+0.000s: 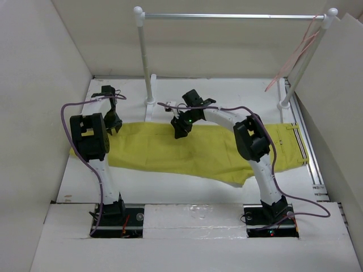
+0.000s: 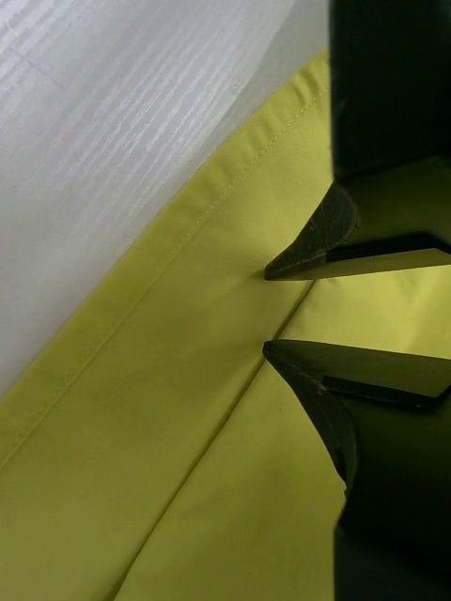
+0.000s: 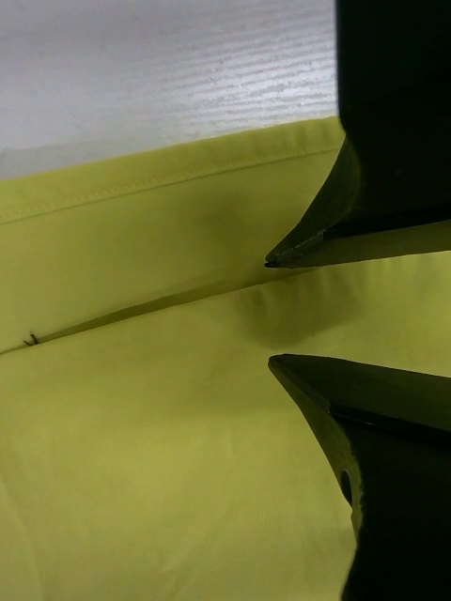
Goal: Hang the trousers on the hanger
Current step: Fold the trousers at the center of the board.
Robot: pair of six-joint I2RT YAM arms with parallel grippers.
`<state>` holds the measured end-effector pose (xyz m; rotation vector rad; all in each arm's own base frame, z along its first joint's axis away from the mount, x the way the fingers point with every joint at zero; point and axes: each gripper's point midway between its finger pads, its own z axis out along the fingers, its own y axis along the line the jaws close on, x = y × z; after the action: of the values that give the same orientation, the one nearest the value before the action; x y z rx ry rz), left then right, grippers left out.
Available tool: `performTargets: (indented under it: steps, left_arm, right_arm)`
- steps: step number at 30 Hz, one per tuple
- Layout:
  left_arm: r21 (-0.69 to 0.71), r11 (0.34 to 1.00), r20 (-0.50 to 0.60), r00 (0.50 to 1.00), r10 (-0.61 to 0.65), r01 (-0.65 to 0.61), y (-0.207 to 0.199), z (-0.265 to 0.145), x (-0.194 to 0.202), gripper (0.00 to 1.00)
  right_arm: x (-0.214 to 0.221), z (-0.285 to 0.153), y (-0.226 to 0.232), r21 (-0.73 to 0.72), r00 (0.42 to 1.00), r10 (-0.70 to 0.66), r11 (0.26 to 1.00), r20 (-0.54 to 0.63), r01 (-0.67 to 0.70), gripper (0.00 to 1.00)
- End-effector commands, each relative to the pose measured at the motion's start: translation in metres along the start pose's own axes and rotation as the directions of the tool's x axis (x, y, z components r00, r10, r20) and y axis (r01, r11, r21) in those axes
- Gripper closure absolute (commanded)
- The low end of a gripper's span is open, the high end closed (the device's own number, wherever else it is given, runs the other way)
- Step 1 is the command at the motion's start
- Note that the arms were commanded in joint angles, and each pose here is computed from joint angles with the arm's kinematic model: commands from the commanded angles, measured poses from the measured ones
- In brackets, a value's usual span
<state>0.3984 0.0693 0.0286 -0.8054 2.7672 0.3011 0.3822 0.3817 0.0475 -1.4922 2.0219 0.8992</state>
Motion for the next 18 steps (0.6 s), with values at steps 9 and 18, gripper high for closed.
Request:
performTargets:
  steps: [9,18]
  left_arm:
    - [-0.028,0.999,0.035,0.999,-0.023,0.024,0.008,0.001,-0.004,0.68]
    - [-0.091,0.996,0.029,1.0,0.008,-0.005,0.024,-0.005,0.011,0.75]
  right_arm:
    - [0.019,0.007,0.008,-0.05,1.0,0.004,0.999,-0.013,-0.005,0.59]
    - [0.024,0.002,-0.001,-0.037,1.0,0.014,0.999,-0.022,-0.015,0.57]
